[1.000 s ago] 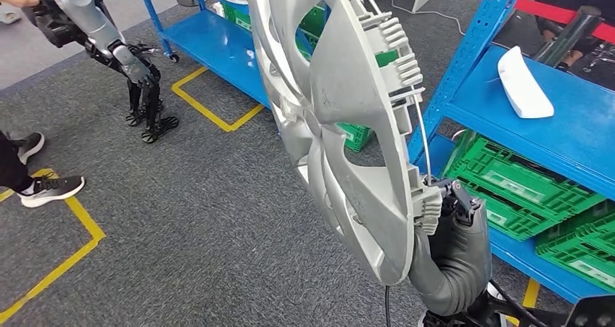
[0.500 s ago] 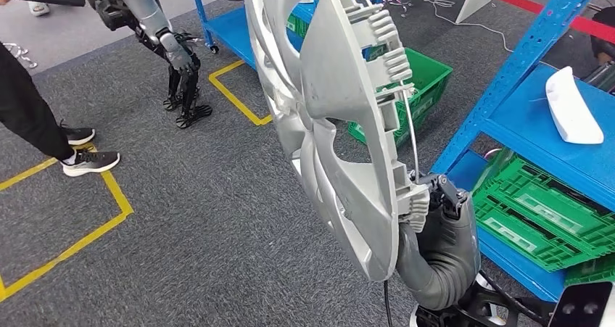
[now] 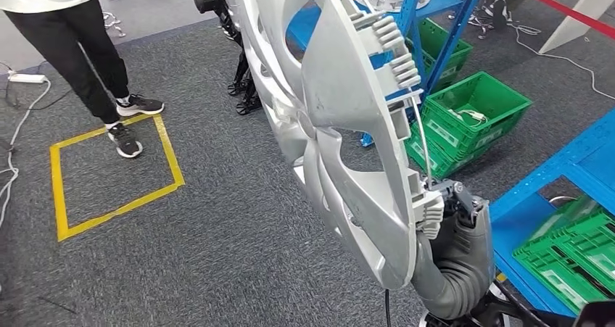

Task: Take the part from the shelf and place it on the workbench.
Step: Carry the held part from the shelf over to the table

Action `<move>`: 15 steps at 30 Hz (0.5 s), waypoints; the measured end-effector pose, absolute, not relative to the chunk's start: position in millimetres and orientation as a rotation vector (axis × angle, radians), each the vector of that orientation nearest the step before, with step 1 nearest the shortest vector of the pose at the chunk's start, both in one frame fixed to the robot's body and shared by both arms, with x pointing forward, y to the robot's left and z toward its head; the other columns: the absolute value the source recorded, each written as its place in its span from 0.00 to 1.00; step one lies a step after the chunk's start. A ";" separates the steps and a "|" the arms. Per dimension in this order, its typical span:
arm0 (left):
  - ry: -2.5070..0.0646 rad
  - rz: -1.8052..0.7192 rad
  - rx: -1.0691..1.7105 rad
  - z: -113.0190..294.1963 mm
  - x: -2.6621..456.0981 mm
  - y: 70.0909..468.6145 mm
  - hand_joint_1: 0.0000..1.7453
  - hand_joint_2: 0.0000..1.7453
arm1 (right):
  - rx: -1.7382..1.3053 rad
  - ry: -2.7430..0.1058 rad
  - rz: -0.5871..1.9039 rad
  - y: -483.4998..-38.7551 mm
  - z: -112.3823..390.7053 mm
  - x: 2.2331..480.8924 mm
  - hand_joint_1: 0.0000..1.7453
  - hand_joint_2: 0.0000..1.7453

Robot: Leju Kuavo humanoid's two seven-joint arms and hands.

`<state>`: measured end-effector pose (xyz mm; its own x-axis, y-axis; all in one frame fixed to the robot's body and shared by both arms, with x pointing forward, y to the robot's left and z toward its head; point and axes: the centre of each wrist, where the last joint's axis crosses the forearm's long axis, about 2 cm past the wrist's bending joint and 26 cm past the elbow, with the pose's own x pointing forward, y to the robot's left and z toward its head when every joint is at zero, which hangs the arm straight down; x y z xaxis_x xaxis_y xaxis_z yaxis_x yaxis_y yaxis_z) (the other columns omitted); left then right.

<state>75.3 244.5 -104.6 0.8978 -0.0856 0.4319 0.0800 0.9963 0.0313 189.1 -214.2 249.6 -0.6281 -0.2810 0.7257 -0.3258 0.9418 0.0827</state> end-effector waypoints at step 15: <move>-0.444 -0.091 0.017 -104.7 74.7 244.6 0.00 1.00 | 0.432 -2.288 0.076 -214.8 250.8 188.0 1.00 1.00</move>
<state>74.7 244.6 -104.7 0.8990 -0.0917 0.4282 0.0844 0.9958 0.0362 188.0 -214.8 250.8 -0.6300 -0.2838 0.7229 -0.3309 0.9402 0.0807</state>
